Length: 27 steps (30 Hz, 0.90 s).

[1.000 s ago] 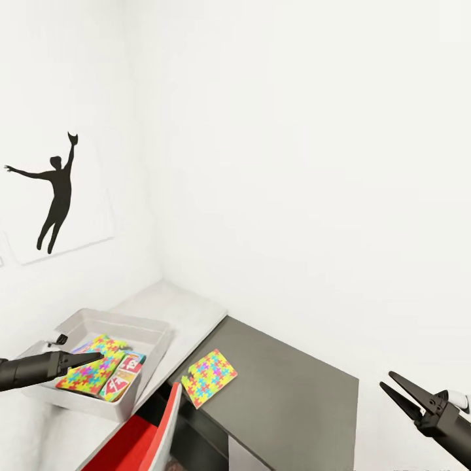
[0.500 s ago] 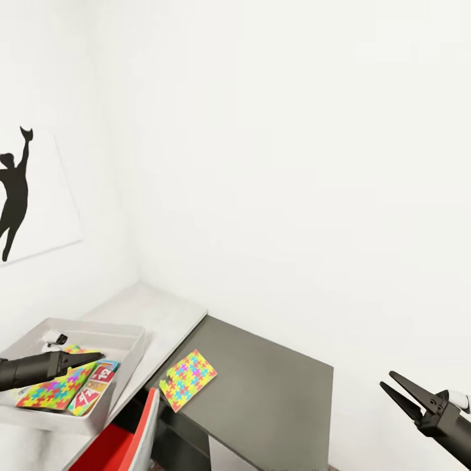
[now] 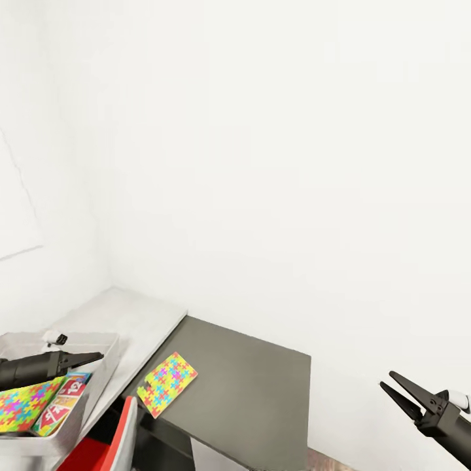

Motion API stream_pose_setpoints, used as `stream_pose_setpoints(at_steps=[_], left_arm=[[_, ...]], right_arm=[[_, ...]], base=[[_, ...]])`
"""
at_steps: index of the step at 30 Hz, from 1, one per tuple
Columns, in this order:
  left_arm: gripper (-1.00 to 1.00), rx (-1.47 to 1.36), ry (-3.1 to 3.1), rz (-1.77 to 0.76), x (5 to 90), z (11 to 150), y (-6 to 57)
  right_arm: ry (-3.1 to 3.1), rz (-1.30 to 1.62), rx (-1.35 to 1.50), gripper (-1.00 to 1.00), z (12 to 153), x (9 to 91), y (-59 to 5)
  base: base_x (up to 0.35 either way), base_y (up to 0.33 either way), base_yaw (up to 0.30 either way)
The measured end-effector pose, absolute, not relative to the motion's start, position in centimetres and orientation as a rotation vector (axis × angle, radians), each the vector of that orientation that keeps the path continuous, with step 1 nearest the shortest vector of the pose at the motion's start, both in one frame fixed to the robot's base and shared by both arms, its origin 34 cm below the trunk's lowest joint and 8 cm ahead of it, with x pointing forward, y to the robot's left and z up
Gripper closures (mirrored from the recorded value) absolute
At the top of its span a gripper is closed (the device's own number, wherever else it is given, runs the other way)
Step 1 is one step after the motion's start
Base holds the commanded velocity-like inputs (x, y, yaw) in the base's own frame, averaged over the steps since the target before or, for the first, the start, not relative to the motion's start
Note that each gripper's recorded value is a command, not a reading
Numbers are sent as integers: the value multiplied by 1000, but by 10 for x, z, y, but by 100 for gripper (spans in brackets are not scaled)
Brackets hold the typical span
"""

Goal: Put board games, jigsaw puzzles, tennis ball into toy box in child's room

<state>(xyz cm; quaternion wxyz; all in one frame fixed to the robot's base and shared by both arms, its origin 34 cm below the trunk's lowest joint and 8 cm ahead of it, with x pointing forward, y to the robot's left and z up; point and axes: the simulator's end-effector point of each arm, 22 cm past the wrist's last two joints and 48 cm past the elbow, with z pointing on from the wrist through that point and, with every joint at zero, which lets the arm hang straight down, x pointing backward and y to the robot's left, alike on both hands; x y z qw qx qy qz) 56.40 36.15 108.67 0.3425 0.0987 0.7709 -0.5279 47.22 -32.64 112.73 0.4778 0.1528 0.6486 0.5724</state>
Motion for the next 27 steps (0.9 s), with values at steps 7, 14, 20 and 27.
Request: stream_pose_setpoints(at_steps=[7, 14, 20, 27], left_arm=[[-100, 252, 2010, -1374, 565, 1084, 362], [-100, 247, 2016, -1376, 565, 1081, 362], [-100, 232, 2000, -1372, 568, 1083, 366], [-100, 224, 1997, -1371, 570, 1082, 368]], right_arm=[[1589, 1398, 378, -100, 1125, 473, -326], [1594, 1399, 384, -100, 1123, 474, -326], [1598, 1399, 389, -100, 1120, 474, -326], [1603, 1400, 393, -100, 1118, 475, -326]], base=[[0, -45, -229], [0, -164, -229], [43, -60, -229], [172, 17, -229]])
